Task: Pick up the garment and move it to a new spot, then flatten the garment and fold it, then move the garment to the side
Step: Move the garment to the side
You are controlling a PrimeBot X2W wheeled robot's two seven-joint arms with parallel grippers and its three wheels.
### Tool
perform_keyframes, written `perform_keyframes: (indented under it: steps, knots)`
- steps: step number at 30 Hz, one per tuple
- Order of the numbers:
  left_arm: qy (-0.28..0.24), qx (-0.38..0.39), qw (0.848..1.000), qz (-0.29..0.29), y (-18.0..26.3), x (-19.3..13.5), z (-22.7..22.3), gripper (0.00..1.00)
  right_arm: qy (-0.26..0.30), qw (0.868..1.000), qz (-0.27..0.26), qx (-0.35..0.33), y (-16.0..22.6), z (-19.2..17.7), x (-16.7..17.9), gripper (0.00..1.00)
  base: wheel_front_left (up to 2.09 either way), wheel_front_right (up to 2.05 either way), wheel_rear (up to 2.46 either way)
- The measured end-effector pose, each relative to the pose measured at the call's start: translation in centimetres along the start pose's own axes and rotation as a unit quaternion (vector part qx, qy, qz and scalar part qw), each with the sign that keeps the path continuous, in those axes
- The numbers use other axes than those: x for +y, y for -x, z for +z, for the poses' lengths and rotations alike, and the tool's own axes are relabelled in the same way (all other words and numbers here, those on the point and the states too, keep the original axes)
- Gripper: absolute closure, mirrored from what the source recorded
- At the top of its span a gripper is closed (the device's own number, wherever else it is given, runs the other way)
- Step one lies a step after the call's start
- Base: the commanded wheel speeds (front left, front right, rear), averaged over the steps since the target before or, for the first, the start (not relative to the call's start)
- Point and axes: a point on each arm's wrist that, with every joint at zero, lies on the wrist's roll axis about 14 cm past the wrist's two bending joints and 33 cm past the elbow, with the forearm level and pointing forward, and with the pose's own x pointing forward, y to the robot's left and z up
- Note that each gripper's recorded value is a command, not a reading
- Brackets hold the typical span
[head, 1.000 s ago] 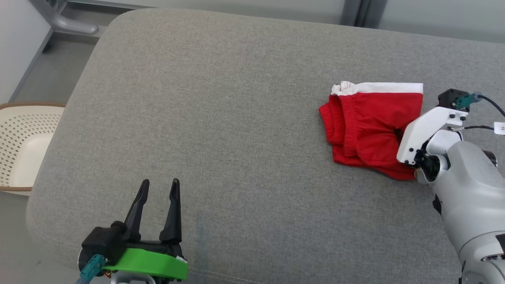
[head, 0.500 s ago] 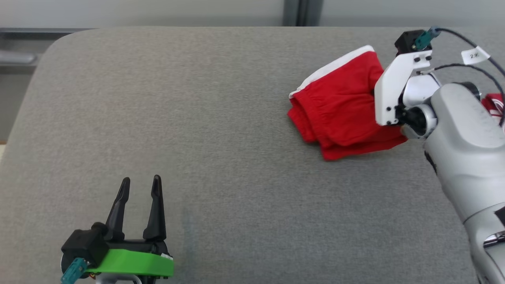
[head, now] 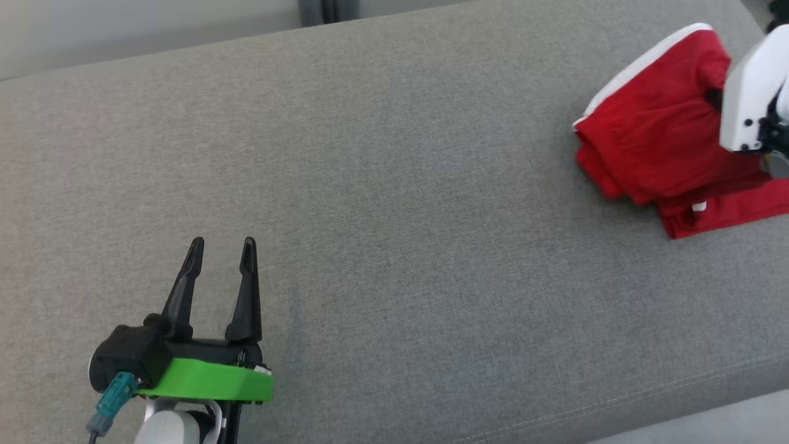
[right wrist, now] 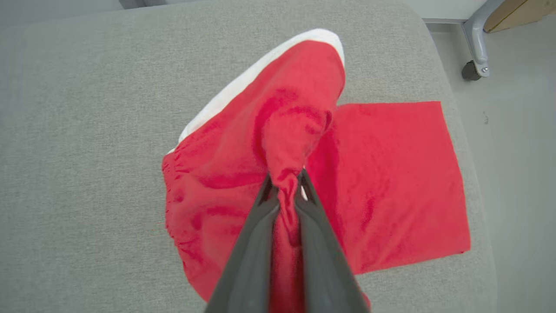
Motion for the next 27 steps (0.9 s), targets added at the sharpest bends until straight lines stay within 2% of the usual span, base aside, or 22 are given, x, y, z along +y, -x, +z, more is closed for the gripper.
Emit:
perform_keyframes:
  steps: [4,9,17,19,24,27]
  knots:
    - [0.0,0.016,1.0,-0.018,-1.1,-0.5,-1.4,0.0,0.014,0.998,-0.054,0.006,0.1,-1.2,-4.1,1.0,0.0,0.0,0.0]
    - [0.002,0.041,0.999,-0.032,-2.4,-0.3,-3.6,0.0,0.084,0.987,-0.131,0.026,-0.9,-3.6,-8.9,1.0,0.0,0.0,0.0]
    - [-0.005,0.063,0.998,-0.021,-2.9,1.6,-5.5,0.0,0.159,0.974,-0.16,0.035,-4.2,-5.8,-10.8,1.0,0.0,0.0,0.0]
    - [-0.009,0.066,0.998,-0.013,-2.6,2.3,-5.7,0.0,0.172,0.971,-0.162,0.043,-5.1,-6.5,-10.9,0.0,0.0,0.0,0.0]
    - [-0.017,0.061,0.998,0.001,-2.2,3.1,-5.1,0.0,0.211,0.963,-0.169,0.017,-5.6,-5.7,-11.1,0.0,0.0,0.0,0.0]
    - [-0.018,0.051,0.999,0.004,-2.0,3.0,-4.2,0.0,0.193,0.966,-0.171,-0.028,-4.9,-4.2,-11.1,0.0,0.0,0.0,0.0]
